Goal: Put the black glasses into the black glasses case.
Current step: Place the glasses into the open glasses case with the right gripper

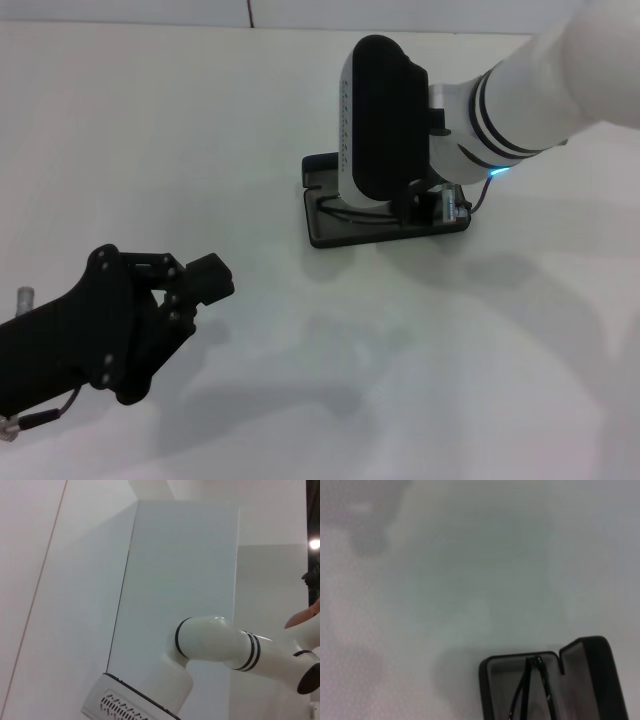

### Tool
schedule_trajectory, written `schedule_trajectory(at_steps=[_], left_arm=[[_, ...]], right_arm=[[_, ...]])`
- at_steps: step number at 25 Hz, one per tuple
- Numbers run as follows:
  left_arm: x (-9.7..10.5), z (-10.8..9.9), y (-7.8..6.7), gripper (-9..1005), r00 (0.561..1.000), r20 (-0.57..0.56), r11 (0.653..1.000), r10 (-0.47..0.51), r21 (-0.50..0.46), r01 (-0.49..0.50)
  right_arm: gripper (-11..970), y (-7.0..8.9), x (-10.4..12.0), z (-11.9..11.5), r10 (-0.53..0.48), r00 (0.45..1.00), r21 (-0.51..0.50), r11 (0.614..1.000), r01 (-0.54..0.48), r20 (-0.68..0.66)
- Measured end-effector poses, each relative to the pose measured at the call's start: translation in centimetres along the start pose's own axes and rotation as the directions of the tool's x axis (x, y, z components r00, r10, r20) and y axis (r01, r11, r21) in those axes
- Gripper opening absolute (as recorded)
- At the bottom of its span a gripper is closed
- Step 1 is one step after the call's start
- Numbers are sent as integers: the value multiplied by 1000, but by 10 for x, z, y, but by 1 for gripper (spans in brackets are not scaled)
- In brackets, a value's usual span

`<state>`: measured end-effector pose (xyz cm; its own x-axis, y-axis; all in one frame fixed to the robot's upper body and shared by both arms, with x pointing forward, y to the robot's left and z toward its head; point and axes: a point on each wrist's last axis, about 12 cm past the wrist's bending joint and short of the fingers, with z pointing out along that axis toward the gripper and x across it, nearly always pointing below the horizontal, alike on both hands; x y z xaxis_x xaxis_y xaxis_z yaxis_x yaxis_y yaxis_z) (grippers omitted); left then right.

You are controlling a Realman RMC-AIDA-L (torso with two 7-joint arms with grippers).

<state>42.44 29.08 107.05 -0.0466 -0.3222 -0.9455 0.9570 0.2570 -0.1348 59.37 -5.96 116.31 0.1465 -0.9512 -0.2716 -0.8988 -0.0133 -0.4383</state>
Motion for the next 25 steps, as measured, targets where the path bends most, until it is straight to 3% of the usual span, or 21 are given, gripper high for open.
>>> schedule_trajectory(at_steps=[25], left_arm=[[2,2,-1,52,1000,-3,1000,4,10,-4]], right_arm=[[123,4,7,-1,25,999,-15,1000,-25,-26]])
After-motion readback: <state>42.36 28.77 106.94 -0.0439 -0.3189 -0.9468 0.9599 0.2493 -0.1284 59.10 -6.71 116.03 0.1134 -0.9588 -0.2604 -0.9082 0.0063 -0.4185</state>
